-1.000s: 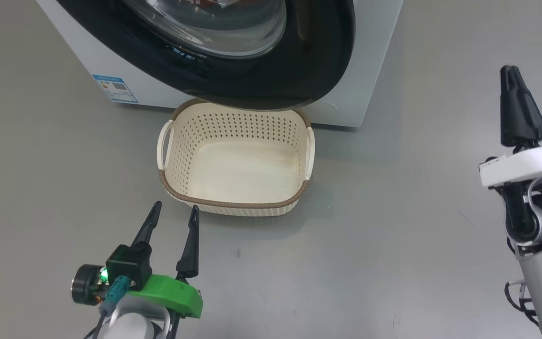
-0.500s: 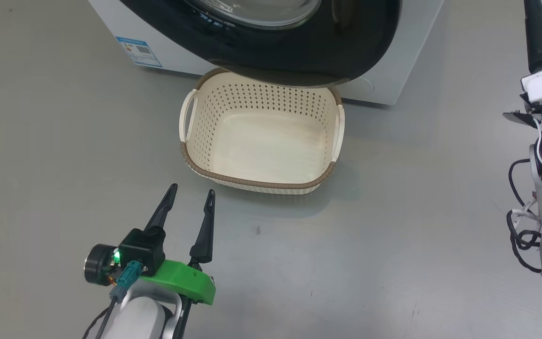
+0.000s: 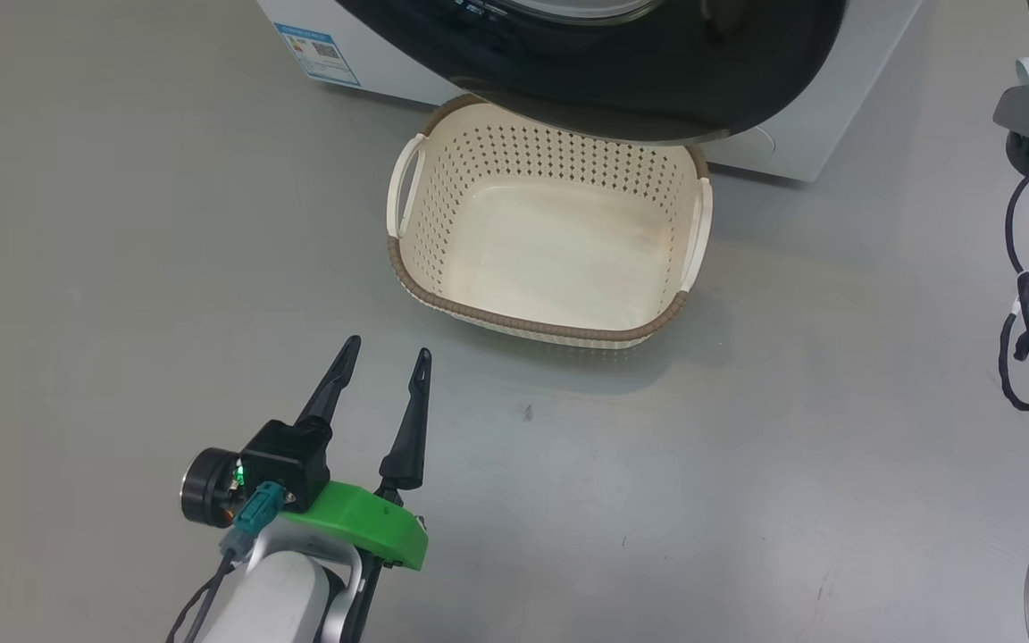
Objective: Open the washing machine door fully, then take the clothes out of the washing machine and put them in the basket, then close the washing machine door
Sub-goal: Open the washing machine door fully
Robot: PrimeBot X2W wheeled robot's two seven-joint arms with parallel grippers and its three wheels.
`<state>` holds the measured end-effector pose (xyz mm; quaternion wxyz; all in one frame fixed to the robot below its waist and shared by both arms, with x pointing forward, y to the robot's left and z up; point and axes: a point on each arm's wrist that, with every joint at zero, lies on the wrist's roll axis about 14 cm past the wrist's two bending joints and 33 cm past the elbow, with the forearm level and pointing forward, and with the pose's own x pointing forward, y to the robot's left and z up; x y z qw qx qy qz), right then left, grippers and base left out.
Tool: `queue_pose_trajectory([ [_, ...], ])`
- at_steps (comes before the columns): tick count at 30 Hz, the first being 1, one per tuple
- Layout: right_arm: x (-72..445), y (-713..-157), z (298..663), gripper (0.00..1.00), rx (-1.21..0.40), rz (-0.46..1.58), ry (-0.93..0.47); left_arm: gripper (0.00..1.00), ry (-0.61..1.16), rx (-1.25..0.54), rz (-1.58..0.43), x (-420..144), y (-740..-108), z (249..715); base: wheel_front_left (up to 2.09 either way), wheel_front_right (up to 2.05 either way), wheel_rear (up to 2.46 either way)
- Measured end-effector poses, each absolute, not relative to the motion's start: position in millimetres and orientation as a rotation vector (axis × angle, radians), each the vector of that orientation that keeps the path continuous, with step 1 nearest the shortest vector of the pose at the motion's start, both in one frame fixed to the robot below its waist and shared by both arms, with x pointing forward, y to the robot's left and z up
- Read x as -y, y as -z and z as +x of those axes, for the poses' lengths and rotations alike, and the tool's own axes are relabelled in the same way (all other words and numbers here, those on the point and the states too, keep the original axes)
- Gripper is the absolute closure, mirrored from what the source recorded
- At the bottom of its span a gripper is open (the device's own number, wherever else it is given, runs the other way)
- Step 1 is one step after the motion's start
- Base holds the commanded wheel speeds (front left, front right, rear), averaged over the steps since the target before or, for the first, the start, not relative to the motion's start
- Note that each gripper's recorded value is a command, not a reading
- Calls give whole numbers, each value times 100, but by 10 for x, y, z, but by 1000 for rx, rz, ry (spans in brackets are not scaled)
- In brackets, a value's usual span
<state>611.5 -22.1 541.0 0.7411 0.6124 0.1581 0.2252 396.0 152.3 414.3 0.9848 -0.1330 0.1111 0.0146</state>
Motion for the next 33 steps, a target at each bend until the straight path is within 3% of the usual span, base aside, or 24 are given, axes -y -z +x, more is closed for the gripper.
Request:
queue_pose_trajectory([
  [10,-104,-5391,6216,100,-515,1464,-567,0,-61,-239,-263,-1605,-4095,3942,0,0,0],
  [33,-492,-5123,6041,100,-816,1475,-663,0,-78,-236,-251,-1649,-4118,3913,0,0,0],
])
